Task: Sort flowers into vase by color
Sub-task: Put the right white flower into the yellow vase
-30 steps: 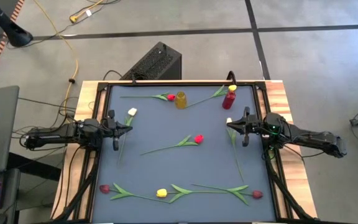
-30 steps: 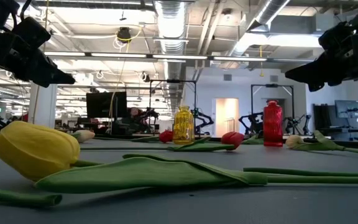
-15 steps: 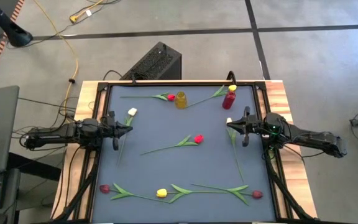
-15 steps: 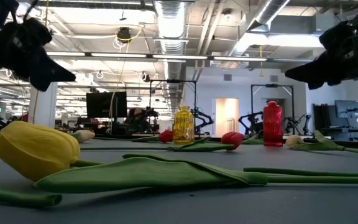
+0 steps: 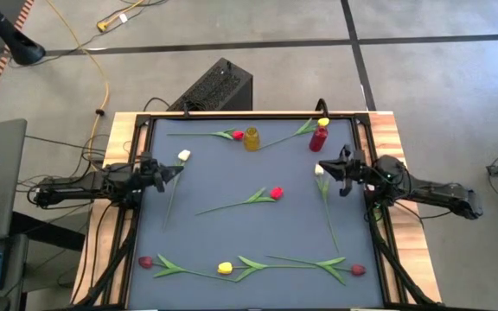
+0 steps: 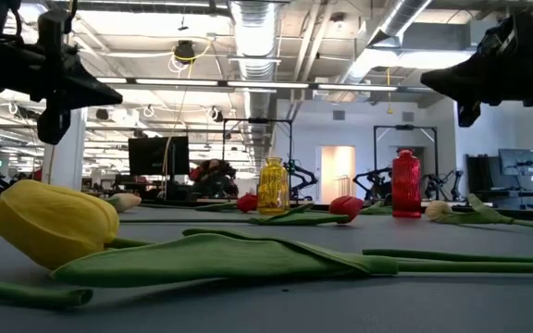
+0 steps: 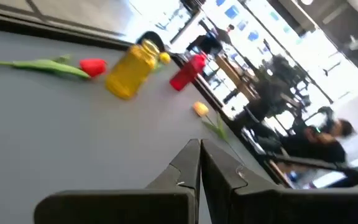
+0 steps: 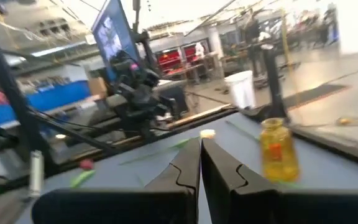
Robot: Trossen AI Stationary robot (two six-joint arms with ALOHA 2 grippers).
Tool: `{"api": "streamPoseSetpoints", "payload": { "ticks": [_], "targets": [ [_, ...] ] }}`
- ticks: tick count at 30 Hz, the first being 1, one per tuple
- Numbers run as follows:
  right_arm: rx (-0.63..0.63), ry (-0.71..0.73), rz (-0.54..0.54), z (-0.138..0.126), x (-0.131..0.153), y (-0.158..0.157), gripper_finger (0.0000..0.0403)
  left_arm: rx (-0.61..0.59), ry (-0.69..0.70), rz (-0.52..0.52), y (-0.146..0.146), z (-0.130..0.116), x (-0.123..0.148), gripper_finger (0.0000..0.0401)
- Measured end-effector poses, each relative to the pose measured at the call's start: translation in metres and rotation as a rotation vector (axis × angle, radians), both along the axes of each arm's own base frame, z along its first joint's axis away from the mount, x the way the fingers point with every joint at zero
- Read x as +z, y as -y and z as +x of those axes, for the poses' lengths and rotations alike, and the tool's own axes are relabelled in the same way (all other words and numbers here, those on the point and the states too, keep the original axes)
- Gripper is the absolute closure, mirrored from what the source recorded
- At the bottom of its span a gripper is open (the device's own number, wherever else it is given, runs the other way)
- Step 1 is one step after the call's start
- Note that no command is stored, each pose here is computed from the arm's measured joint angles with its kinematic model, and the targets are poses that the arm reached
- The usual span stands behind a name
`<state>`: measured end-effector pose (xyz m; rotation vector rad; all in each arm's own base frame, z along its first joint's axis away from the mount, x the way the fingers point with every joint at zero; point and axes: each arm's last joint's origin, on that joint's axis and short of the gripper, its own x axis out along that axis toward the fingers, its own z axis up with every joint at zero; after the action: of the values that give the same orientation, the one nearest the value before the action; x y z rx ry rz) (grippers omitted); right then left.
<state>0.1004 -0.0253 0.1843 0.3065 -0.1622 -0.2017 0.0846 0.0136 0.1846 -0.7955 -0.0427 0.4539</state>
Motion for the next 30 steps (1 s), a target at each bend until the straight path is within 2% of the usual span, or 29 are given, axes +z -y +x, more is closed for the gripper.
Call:
{"api": "streamPoseSetpoints", "payload": {
  "ticks": [4,10,17,24,30],
  "targets": [
    [0.031,0.004,0.111,0.003,0.011,0.000,0.0359,0.085,0.037,-0.074,-0.002,-0.001,0.000,0.0401],
    [0.073,-0.103,0.145,0.018,0.039,-0.001,0.0359,0.150,0.002,-0.044,-0.004,-0.002,-0.003,0.0401],
    [0.113,-0.334,0.209,0.048,0.076,-0.004,0.0359,0.148,-0.005,-0.015,-0.004,-0.002,-0.002,0.0401],
    [0.114,-0.618,0.389,0.081,0.092,-0.009,0.0359,0.096,-0.027,0.003,-0.002,-0.002,-0.003,0.0401],
    [0.066,-0.810,0.576,0.097,0.097,-0.016,0.0358,0.062,-0.034,0.020,-0.002,-0.001,-0.003,0.0398]
  ]
}}
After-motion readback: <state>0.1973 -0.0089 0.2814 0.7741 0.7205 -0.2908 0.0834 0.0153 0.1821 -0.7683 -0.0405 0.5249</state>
